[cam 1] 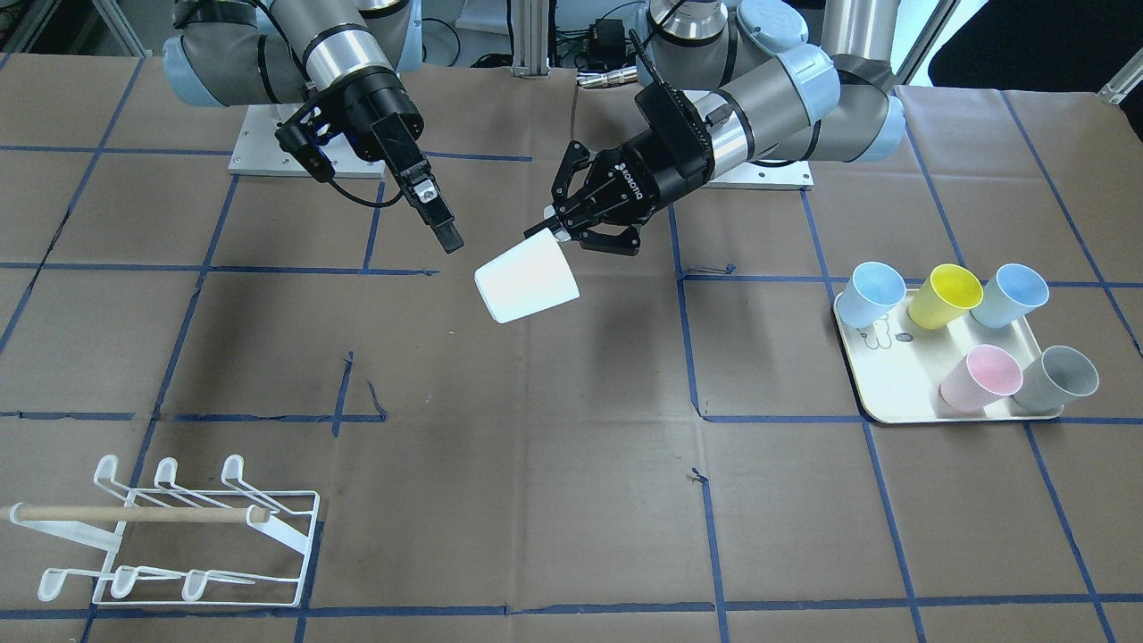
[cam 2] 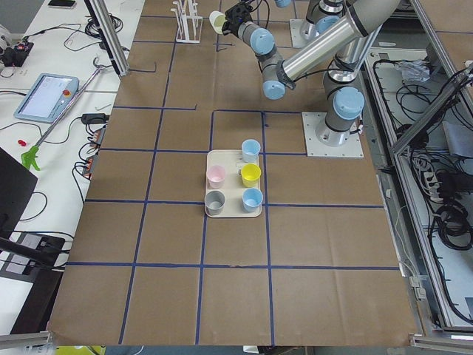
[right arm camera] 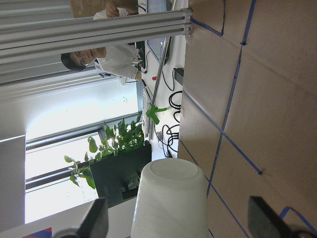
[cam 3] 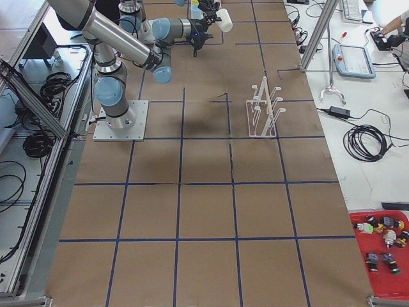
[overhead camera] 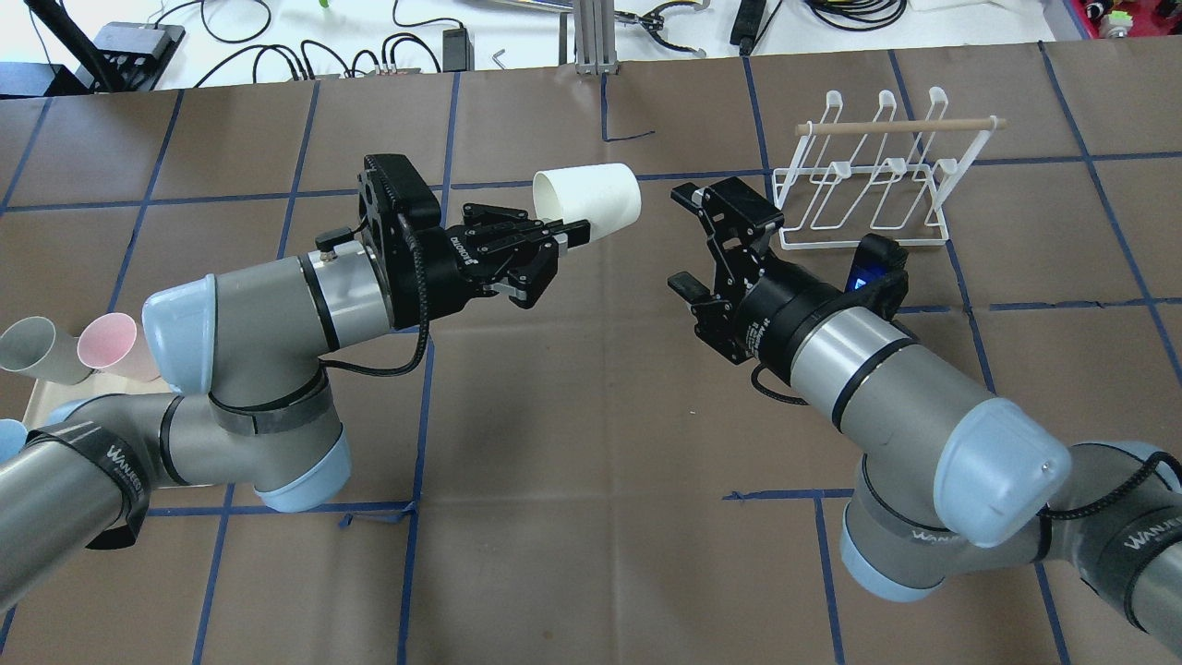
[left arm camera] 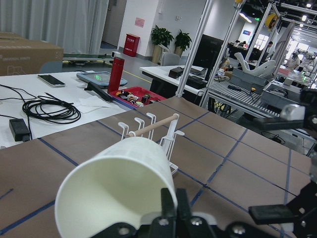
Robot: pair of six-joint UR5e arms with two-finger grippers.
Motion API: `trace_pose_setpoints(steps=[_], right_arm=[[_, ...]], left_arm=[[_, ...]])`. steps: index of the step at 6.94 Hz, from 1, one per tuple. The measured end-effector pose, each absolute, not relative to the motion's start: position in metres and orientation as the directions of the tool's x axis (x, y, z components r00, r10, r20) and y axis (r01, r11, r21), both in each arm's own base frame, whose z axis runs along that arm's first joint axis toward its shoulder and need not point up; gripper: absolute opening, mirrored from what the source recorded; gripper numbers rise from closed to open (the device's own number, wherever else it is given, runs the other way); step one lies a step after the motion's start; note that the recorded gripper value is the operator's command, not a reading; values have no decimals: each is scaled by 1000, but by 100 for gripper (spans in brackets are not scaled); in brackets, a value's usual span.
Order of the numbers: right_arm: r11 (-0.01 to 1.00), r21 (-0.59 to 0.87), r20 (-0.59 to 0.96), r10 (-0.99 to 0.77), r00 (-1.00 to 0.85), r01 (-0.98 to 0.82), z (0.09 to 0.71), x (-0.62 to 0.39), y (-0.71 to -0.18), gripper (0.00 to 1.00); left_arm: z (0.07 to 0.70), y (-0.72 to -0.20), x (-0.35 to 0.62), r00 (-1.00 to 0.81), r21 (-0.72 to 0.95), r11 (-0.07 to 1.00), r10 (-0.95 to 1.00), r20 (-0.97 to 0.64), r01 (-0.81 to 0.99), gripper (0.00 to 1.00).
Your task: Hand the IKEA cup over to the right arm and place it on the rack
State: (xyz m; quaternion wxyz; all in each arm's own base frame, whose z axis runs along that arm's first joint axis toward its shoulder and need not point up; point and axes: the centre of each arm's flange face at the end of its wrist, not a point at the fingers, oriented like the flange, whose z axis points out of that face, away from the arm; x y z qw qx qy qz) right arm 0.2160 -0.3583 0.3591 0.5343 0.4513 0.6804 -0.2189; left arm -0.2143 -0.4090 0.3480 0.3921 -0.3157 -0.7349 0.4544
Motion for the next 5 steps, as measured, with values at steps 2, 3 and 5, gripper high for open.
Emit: trace_pose_setpoints(steps=[2, 3, 5], right_arm=[[504, 169, -924, 380, -42, 847, 359, 219, -365, 98], [509, 173, -917, 396, -52, 843, 354, 225, -370, 98], [515, 173, -904, 421, -72, 839, 345, 243, -381, 98]], left_arm=[[344, -404, -216, -491, -914, 390, 821, 292, 109, 4], [344, -403, -218, -487, -915, 388, 823, 290, 111, 4], [343, -400, -224, -476, -915, 386, 830, 290, 116, 4]])
